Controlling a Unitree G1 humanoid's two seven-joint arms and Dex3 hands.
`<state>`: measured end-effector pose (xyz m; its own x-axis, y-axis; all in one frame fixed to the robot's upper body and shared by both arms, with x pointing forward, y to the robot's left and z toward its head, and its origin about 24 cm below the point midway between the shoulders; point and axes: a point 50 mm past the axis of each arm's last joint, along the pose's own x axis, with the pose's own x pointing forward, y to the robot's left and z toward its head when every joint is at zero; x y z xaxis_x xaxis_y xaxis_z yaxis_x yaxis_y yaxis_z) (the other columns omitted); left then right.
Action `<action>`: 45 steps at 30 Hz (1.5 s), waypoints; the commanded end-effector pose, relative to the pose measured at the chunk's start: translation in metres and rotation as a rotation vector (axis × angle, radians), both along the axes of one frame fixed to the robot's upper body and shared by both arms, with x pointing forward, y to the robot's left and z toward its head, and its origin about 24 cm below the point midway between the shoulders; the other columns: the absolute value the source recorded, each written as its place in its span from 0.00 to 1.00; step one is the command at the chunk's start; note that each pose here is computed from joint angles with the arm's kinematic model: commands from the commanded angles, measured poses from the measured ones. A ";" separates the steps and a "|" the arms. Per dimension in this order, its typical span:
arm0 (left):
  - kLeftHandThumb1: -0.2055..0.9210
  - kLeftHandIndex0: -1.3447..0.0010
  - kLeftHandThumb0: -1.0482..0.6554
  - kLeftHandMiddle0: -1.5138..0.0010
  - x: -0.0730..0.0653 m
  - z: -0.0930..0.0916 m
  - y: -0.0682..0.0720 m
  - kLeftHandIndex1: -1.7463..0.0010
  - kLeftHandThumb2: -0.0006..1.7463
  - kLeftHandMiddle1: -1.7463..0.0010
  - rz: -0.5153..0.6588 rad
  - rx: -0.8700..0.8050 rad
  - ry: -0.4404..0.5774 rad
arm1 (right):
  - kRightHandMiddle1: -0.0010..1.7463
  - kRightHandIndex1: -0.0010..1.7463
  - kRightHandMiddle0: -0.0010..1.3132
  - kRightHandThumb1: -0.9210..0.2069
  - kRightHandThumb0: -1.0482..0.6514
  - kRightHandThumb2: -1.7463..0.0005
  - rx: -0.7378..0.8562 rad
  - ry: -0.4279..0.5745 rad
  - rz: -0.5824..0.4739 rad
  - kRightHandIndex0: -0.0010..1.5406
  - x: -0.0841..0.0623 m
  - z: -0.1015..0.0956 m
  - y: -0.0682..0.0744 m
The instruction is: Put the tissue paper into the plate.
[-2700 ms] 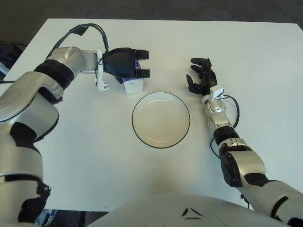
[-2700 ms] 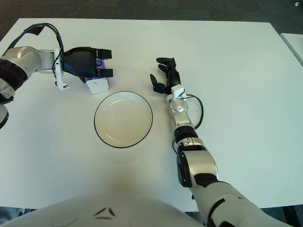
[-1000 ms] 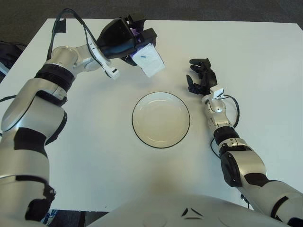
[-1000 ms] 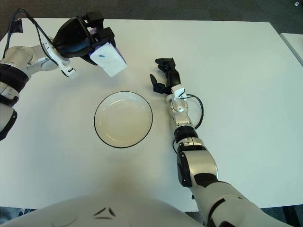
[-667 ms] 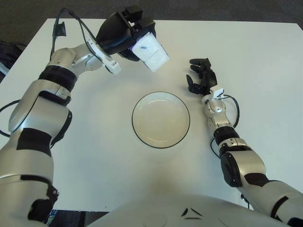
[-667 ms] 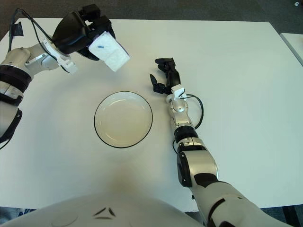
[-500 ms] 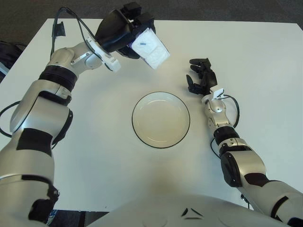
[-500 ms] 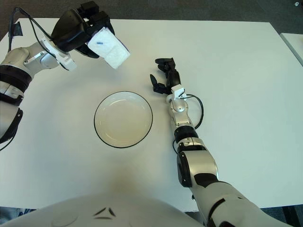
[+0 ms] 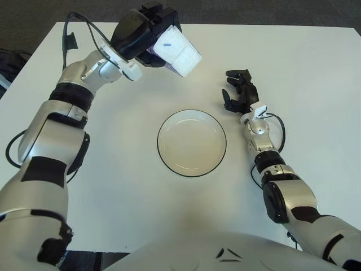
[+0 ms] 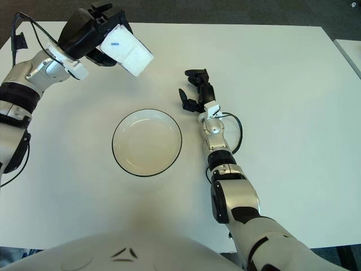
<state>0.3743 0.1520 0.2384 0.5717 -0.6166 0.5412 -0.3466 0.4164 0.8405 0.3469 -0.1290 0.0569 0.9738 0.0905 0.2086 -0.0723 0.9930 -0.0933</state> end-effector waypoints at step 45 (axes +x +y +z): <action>0.25 0.58 0.61 0.47 -0.073 -0.014 -0.034 0.00 0.91 0.02 -0.413 0.240 0.236 | 0.68 0.49 0.05 0.33 0.38 0.49 0.000 0.586 -0.050 0.19 -0.074 -0.124 -0.009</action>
<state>0.3103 0.1120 0.2208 0.3768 -0.8894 0.2589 0.0444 0.2965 0.9540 0.3468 -0.1292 0.0568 0.9739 0.0912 0.2079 -0.0730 0.9929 -0.0934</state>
